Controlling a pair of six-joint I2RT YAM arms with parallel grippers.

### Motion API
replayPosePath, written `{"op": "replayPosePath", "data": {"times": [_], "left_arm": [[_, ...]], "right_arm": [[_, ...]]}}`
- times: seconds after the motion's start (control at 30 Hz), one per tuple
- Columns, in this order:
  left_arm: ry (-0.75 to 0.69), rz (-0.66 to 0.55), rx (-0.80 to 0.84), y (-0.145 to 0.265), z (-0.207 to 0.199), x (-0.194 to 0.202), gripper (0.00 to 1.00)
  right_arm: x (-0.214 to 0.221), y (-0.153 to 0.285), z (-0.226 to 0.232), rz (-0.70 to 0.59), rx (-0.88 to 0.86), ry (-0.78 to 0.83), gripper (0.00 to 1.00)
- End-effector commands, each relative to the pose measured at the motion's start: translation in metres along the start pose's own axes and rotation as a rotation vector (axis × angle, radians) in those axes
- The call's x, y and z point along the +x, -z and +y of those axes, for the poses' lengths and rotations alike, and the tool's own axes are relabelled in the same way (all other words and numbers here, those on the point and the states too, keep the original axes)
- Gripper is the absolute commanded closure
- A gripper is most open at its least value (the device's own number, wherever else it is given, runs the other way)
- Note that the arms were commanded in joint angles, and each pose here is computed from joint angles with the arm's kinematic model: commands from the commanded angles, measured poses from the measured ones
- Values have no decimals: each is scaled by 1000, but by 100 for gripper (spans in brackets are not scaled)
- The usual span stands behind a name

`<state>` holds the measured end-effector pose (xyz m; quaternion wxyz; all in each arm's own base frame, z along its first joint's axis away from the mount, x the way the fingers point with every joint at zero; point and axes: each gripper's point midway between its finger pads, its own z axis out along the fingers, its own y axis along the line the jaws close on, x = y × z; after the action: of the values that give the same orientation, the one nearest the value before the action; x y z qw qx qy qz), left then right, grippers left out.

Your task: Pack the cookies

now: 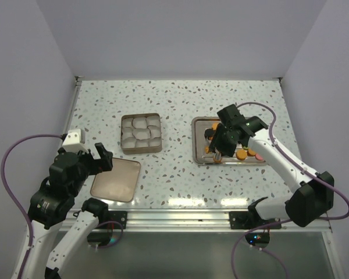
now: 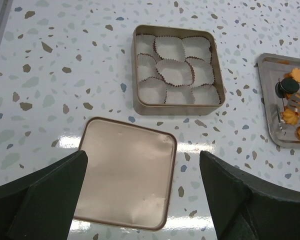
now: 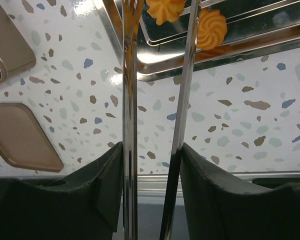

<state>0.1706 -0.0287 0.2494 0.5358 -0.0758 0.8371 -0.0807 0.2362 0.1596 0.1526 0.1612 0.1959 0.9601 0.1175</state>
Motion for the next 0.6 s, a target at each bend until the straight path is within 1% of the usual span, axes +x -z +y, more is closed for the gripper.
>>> {"op": "replayPosePath", "data": {"times": [0.0,0.17,0.27,0.3,0.33,0.43,0.57], "left_arm": [[-9,-22,31,-4,-7,-5,0],[-11,-21,32,-4,-7,-5,0],[-7,-26,34,-3,-7,-5,0],[-9,-25,33,-3,-7,-5,0],[-7,-27,36,-3,-7,-5,0],[-8,-28,36,-3,-7,-6,0],[-10,-26,39,-3,-7,-5,0]], "right_arm": [[-3,-8,6,2,-26,-35,51],[0,-16,-1,22,4,-55,52],[2,-19,-3,28,11,-57,54],[5,-18,-1,42,-3,-58,56],[5,-19,-1,43,-5,-58,62],[3,-16,1,40,-13,-61,69],[-3,-4,5,16,-21,-58,75]]}}
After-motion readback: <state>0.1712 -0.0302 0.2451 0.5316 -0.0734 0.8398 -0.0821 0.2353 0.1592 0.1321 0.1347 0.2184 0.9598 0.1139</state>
